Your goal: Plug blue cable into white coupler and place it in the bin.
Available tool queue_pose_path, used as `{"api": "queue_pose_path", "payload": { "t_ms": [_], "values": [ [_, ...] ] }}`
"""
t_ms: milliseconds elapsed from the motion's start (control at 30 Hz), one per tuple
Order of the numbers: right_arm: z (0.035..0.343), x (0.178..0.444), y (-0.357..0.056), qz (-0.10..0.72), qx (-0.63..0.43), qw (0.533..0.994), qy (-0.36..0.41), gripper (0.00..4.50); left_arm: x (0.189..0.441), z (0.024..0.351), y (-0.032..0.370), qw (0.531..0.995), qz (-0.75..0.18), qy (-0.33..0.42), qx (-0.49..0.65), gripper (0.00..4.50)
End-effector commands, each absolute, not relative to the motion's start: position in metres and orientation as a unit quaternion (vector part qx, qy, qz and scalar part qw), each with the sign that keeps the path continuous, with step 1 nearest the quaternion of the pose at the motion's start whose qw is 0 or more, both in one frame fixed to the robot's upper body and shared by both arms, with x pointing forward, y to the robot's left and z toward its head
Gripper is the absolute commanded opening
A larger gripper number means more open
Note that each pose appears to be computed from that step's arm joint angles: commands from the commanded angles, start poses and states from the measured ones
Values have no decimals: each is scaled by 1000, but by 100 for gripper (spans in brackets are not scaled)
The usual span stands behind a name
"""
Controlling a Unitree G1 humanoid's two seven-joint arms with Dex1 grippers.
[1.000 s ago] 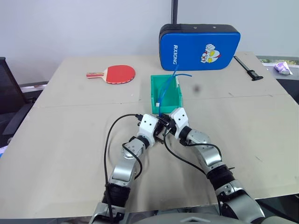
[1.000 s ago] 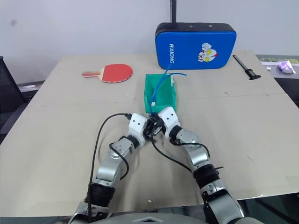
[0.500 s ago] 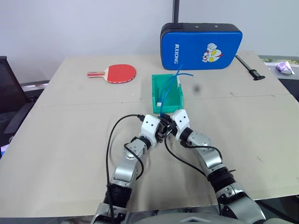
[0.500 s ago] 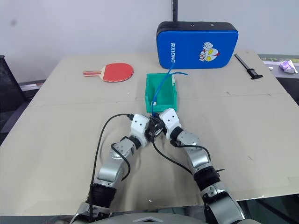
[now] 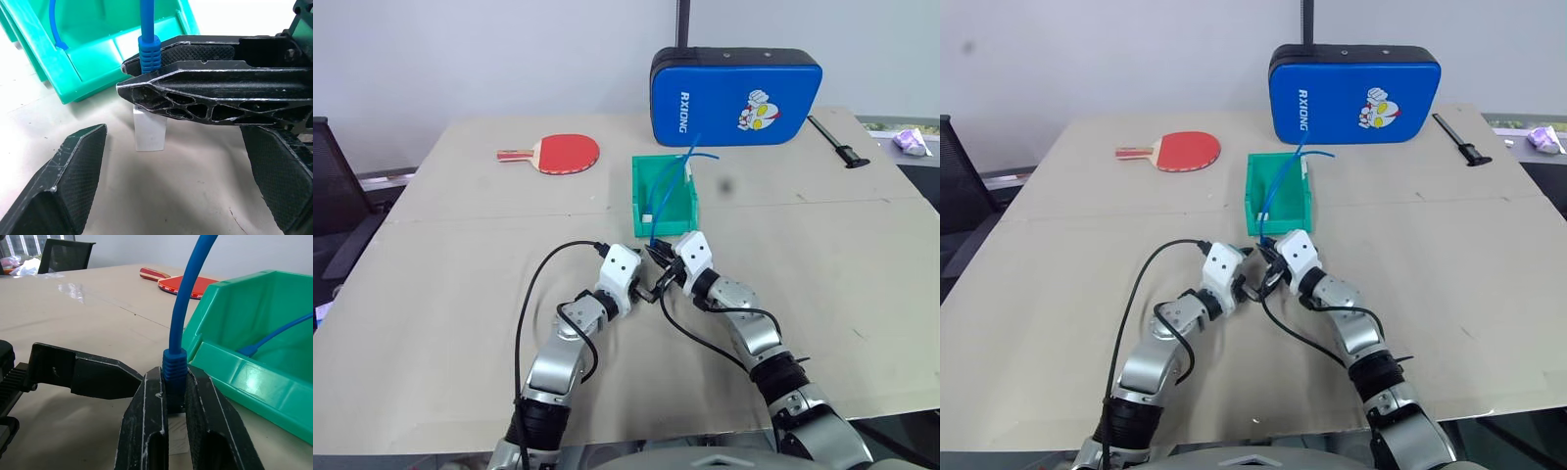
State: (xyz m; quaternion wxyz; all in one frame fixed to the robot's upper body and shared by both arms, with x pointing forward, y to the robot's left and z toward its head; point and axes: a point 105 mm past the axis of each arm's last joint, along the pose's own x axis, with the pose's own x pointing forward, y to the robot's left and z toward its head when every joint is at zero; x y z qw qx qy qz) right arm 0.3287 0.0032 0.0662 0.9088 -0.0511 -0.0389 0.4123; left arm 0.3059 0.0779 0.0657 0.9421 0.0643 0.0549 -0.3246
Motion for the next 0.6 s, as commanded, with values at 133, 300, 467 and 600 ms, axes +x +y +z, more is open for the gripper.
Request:
{"api": "queue_pose_path", "payload": {
  "t_ms": [133, 300, 467, 600],
  "values": [
    [40, 316, -14, 430, -49, 901, 15, 0, 294, 114, 62, 924, -378, -40, 48, 448],
    [120, 328, -27, 473, -54, 878, -52, 0, 286, 135, 100, 922, -378, -43, 77, 448],
    [168, 354, -25, 483, -34, 874, -45, 0, 289, 160, 128, 925, -369, -41, 85, 448],
    [194, 371, -20, 486, -14, 873, -45, 0, 284, 172, 134, 917, -389, -35, 82, 448]
  ]
}}
